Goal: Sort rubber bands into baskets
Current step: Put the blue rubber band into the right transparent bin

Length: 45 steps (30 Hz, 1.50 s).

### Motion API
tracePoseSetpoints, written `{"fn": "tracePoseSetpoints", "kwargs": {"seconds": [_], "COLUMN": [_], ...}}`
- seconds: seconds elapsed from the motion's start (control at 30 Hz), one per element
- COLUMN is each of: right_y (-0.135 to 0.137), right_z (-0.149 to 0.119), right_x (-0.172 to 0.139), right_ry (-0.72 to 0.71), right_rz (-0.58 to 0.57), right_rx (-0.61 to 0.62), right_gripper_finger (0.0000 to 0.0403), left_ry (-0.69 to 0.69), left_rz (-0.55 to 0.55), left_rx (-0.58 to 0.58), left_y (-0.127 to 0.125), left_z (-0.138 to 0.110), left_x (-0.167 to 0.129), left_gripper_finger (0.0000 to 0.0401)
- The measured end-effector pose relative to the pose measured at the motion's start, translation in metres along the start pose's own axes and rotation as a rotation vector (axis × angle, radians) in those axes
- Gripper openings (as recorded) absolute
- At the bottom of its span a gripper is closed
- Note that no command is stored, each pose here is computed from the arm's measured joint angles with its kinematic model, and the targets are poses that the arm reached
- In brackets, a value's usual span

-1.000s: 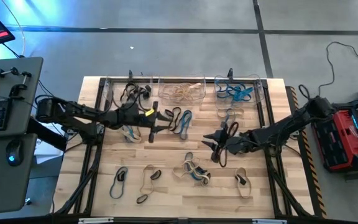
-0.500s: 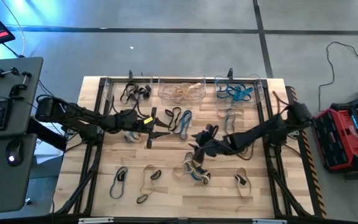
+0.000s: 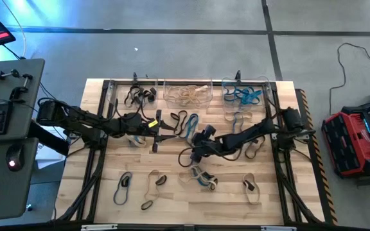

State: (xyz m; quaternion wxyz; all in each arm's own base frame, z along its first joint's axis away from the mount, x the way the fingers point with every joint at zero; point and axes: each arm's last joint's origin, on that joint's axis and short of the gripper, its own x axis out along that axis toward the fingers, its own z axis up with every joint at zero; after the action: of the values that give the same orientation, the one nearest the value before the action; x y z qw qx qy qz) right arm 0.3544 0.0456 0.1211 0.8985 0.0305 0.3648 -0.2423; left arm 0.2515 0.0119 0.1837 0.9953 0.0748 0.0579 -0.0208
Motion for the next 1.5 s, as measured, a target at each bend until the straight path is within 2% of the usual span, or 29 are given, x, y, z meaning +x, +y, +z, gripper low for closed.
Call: {"fn": "tracePoseSetpoints", "kwargs": {"seconds": [0.2,0.3,0.43,0.63,0.7,0.9,1.07,1.3,1.5], "right_y": [0.0,-0.004,-0.009,-0.014,-0.014,-0.009,-0.01,-0.029,-0.056], "right_z": [-0.005,-0.006,-0.004,-0.002,-0.002,0.006,0.019,0.037,0.049], "right_x": [0.011,0.013,0.016,0.019,0.018,0.003,-0.021,-0.059,-0.097], "right_ry": [0.036,0.041,0.041,0.051,0.05,0.013,-0.05,-0.116,-0.186], "right_rz": [0.02,0.004,-0.004,-0.003,-0.002,0.031,-0.009,-0.164,-0.397], "right_rx": [-0.018,-0.015,-0.021,-0.04,-0.048,-0.058,-0.059,-0.047,-0.027], "right_gripper_finger": [0.0252,0.0231,0.017,0.0035,0.001,0.001,0.0006,0.0002,0.0001], "left_ry": [0.0,0.0,0.001,0.002,0.002,0.004,0.009,0.01,0.011], "left_rz": [0.0,0.001,0.003,0.006,0.006,0.006,0.006,0.006,0.007], "left_rx": [0.0,0.0,0.0,-0.001,-0.001,0.0,-0.003,-0.009,-0.02], "left_y": [0.0,0.0,0.0,0.0,0.0,0.0,0.0,0.0,0.0], "left_z": [0.0,0.0,0.0,0.0,0.0,0.0,-0.001,-0.001,-0.001], "left_x": [0.0,0.0,0.0,0.0,0.0,0.0,0.0,0.0,0.0], "left_gripper_finger": [0.0115,0.0115,0.0115,0.0115,0.0115,0.0115,0.0115,0.0115,0.0115]}}
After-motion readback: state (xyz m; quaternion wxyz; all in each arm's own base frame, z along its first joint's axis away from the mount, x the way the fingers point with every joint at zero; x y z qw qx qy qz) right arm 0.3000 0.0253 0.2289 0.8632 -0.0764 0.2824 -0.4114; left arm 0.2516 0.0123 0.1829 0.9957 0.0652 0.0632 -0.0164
